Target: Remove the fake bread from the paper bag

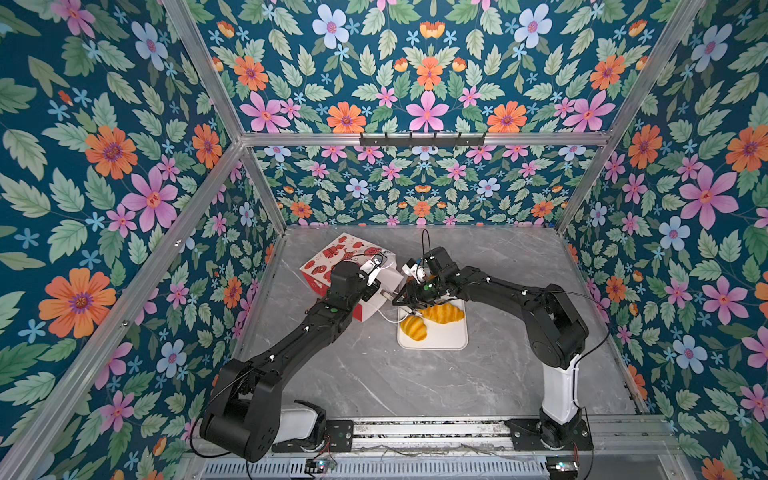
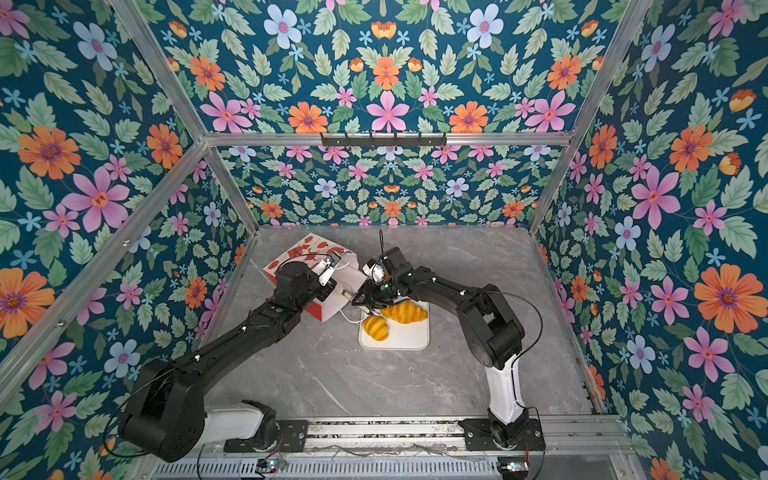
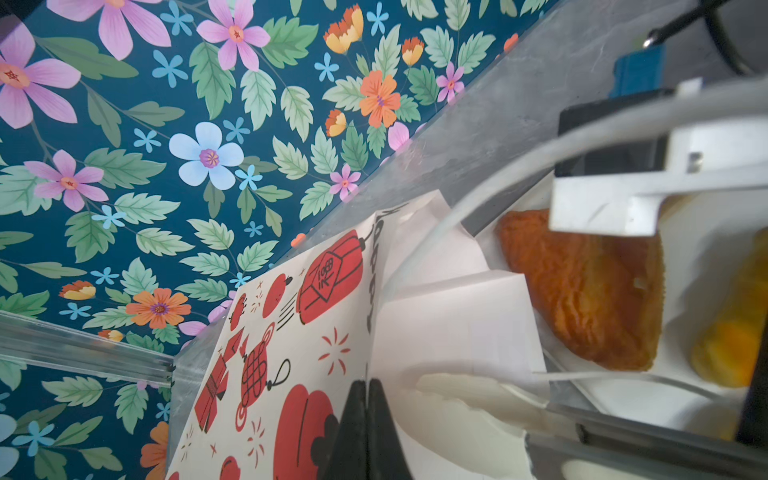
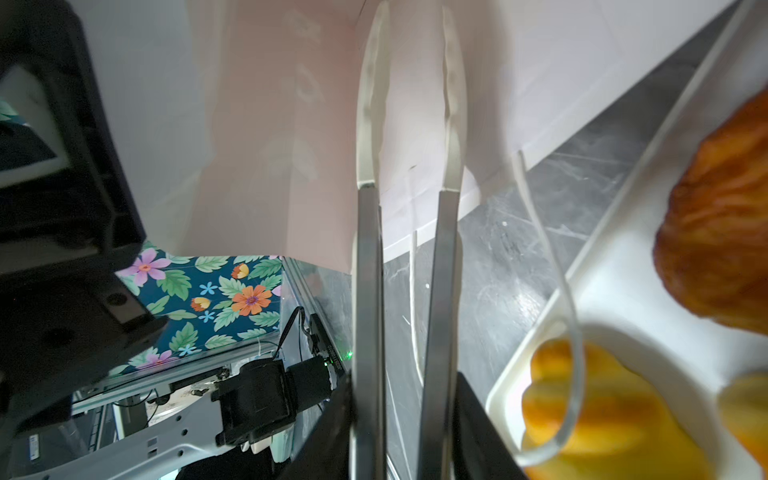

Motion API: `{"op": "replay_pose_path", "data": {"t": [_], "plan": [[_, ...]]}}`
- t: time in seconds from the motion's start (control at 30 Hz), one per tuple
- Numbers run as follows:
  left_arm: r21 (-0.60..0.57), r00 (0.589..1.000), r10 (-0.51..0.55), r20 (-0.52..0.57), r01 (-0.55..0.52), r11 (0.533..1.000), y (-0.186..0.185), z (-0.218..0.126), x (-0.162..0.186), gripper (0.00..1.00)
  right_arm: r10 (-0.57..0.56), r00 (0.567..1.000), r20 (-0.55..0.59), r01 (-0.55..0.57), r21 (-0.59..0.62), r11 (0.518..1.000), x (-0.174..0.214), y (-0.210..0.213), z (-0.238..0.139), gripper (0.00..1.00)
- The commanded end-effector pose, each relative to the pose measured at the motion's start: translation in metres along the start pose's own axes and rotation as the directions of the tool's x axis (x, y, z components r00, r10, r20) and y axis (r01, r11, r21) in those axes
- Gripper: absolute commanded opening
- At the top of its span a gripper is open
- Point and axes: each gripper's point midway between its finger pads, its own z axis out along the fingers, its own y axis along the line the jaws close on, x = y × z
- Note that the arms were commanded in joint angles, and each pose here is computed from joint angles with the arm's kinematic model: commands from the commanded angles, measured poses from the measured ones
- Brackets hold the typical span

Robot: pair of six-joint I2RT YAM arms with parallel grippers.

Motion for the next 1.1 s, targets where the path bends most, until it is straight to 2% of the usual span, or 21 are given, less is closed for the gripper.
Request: {"op": "replay_pose_path", "data": {"t": [0.0, 0.2, 0.4, 1.07], "plan": [[0.049, 0.996, -0.020, 0.082, 0.016, 0.999, -0.003, -0.002, -0.016, 0.00, -0.057, 0.998, 0.039, 0.055, 0.051, 0.997, -0.003, 0.001, -0.003, 0.35], [0.091, 0.997, -0.024, 0.077, 0.017, 0.996, -0.009, 0.000, -0.014, 0.00, -0.109, 0.991, 0.073, 0.098, 0.138, 0.986, -0.006, 0.000, -0.003, 0.35], [0.119, 0.996, -0.036, 0.080, 0.026, 0.993, -0.014, 0.002, -0.015, 0.00, -0.112, 0.989, 0.101, 0.092, 0.186, 0.978, -0.017, -0.007, 0.000, 0.37], [0.095, 0.997, -0.006, 0.071, -0.001, 0.995, -0.015, 0.009, -0.005, 0.00, 0.042, 0.992, 0.119, -0.050, 0.072, 0.996, -0.045, -0.001, 0.024, 0.42]]}}
